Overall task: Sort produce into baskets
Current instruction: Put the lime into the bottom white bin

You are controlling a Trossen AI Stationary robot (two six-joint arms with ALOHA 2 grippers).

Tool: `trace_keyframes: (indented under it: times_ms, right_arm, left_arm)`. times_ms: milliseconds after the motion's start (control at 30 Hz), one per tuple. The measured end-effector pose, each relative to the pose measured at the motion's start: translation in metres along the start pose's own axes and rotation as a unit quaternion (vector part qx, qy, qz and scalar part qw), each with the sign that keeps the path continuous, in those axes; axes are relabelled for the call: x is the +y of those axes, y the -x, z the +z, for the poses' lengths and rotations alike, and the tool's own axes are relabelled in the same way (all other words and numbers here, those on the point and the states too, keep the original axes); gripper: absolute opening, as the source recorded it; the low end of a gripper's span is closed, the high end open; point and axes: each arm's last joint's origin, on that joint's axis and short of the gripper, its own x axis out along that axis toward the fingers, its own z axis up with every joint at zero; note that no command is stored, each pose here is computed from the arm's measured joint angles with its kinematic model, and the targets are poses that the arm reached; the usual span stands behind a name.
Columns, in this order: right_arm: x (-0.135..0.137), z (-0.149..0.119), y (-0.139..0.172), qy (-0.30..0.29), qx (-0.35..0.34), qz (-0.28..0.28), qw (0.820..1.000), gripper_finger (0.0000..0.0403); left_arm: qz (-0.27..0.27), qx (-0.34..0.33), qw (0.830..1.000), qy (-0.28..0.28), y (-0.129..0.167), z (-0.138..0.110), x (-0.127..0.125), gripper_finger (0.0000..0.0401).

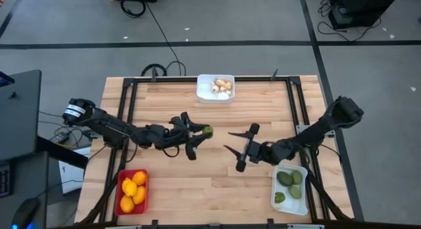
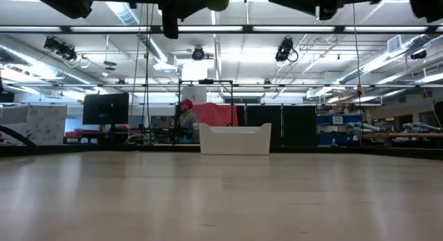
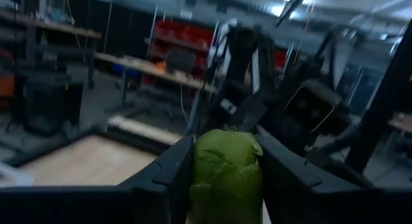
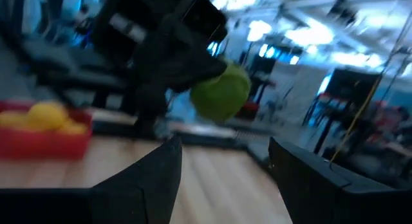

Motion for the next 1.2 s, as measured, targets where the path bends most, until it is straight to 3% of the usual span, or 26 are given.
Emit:
trace_keyframes:
  times_ms: [233,667,900,1200]
  right_arm:
    - [-0.004,-0.01,-0.022,0.03,-0.042,0.032,0.998,0.0242]
    - [-0.004,-0.01,-0.036,0.041,-0.041,0.012,0.998,0.0267]
    - [-0.01,-0.006,-0.039,0.01,-0.051,-0.018,0.998,0.0279]
    - [-0.014,-0.008,-0.044,-0.039,-0.058,-0.002,0.998,0.0254]
  left_arm:
    - [-0.027,-0.043,0.999,-0.005,-0.013,-0.012,0.001,0.0158]
    - [-0.029,-0.045,0.999,-0.002,-0.029,-0.022,-0.004,0.0158]
    - [-0.032,-0.046,0.998,0.016,-0.03,-0.022,-0.004,0.0158]
    - [-0.028,-0.035,0.999,0.01,-0.03,-0.025,-0.004,0.0158]
